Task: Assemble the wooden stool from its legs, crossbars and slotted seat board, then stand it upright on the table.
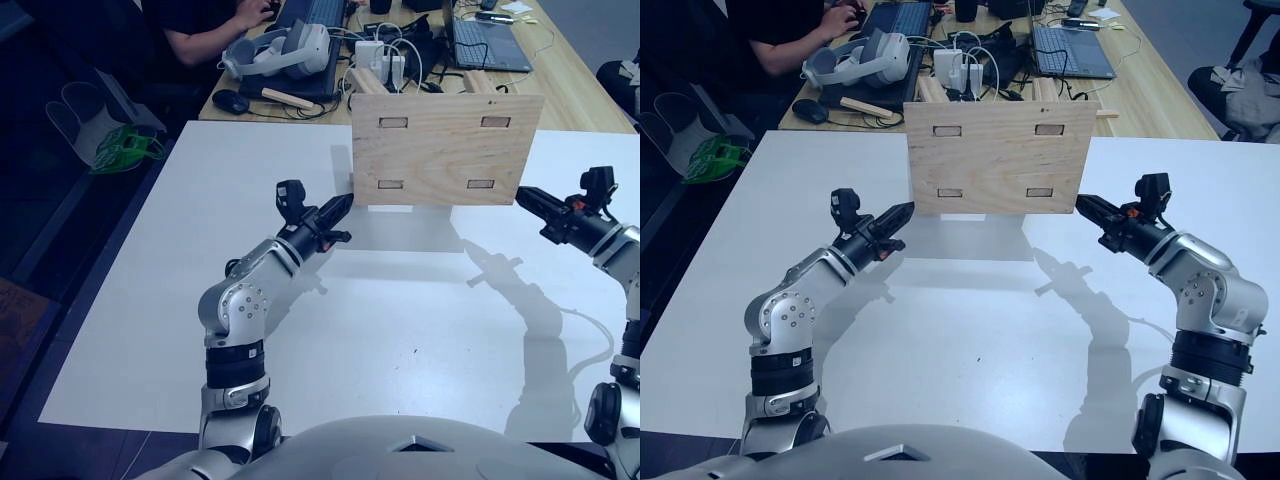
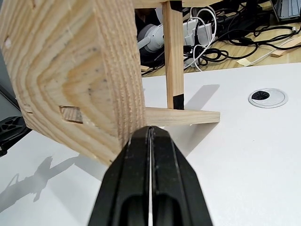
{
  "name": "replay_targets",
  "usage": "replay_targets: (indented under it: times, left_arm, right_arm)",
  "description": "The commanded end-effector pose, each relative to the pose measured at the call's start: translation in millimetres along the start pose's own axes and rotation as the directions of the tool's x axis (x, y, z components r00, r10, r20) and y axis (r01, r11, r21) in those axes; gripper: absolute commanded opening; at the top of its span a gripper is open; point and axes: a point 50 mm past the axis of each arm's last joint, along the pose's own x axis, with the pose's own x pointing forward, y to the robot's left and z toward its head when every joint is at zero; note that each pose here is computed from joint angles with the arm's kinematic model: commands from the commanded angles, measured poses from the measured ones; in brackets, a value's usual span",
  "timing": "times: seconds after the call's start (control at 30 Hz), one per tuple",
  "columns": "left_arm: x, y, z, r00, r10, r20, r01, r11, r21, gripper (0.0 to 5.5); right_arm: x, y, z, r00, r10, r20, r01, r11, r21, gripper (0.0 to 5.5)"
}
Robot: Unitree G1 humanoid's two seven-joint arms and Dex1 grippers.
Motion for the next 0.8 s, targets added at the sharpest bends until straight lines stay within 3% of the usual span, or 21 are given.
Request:
replay_targets:
  times: [0.03,0.8]
  left_arm:
    - [22.5,-50.7,4.1,0.951,-0.309,0.007,0.309,0.950,-0.037,0.05]
    - [24.7,-60.7,23.4,0.933,-0.350,0.086,0.353,0.936,-0.019,0.05]
  right_arm:
    - [31.4,38.7,10.6,0.962,0.267,0.063,-0.268,0.963,0.005,0.00]
    - [35.0,46.4,24.0,0.946,0.296,0.131,-0.299,0.954,0.006,0.00]
